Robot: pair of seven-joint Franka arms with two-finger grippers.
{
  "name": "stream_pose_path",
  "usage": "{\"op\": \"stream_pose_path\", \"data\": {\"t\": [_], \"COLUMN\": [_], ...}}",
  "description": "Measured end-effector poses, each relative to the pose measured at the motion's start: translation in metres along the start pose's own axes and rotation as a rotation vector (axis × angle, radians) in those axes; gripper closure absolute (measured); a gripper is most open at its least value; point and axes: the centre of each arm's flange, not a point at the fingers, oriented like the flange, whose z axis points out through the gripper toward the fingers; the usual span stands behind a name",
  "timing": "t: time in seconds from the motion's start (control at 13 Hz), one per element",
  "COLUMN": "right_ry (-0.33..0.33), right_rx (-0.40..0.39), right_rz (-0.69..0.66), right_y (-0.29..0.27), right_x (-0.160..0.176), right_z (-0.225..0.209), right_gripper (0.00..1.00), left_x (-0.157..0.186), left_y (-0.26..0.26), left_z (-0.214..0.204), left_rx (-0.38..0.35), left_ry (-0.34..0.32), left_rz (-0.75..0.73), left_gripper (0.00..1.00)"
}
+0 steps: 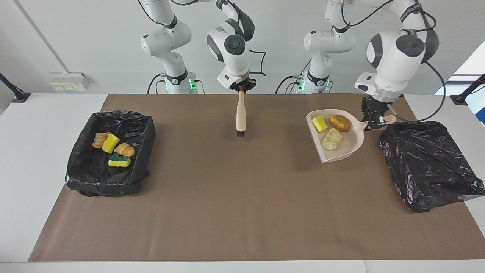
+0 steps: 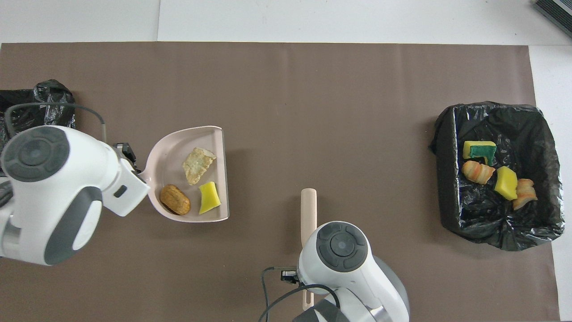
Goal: Sweep and dump trash in bin
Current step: 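Carry the loaded dustpan to the left bin with the left gripper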
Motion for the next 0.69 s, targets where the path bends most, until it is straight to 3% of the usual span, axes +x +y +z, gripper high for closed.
{"op": "stream_pose_path", "data": {"t": [0.46,0.69], "right_ry": [-0.028,0.011], "right_rx": [-0.046,-0.022], "right_rz": [-0.018,-0.007], "right_y": [0.013,0.016], "right_x": [-0.011,-0.005], "right_z": [0.035,0.045], "right_gripper": [0.74,0.74], "left_x": [-0.217,-0.273], "left_y": [-0.017,-0.045], "left_z": [-0.006,0.015], "left_rx": [0.055,0.059], "left_ry": [-0.018,-0.145], "left_rz": [-0.051,-0.019], "left_gripper": [0.68,0.68]}}
